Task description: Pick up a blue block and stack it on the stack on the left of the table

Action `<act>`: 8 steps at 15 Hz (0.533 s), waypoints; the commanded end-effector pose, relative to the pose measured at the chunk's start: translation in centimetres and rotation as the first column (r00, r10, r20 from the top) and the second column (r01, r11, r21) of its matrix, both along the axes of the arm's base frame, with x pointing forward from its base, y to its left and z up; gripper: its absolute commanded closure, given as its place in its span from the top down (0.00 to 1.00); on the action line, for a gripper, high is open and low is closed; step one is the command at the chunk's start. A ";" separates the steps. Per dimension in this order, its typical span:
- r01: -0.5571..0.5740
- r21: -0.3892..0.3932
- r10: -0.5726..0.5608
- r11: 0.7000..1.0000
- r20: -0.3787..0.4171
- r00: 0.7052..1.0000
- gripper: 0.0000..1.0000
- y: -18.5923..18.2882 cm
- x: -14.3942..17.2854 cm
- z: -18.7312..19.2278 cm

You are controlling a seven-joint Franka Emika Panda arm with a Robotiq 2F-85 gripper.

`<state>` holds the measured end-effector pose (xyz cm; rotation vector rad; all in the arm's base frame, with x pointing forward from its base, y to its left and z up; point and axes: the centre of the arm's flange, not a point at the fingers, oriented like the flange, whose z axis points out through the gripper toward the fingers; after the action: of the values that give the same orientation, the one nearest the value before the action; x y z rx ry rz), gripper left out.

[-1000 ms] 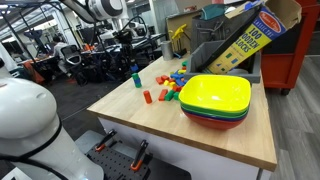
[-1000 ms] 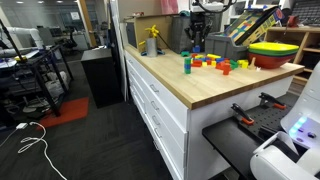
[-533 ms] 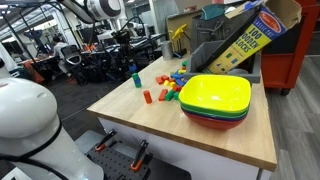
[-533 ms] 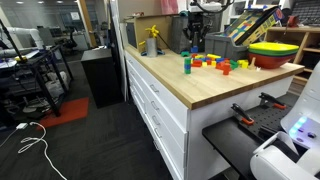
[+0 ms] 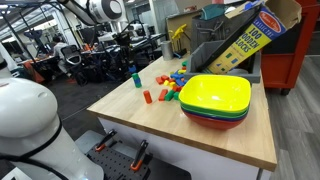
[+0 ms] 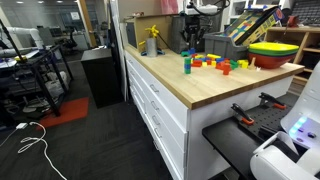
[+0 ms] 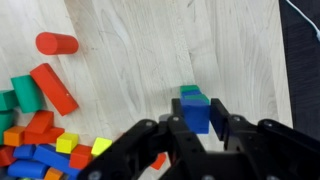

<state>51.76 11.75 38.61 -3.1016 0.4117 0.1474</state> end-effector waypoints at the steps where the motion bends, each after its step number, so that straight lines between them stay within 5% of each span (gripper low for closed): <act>1: 0.019 0.013 -0.019 1.000 -0.007 1.000 0.08 1.1 1.3 0.4; 8: 0.001 0.022 -0.001 1.000 -0.020 1.000 0.08 1.4 2.4 -0.6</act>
<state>53.07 13.03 38.20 -3.0940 0.3880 0.1512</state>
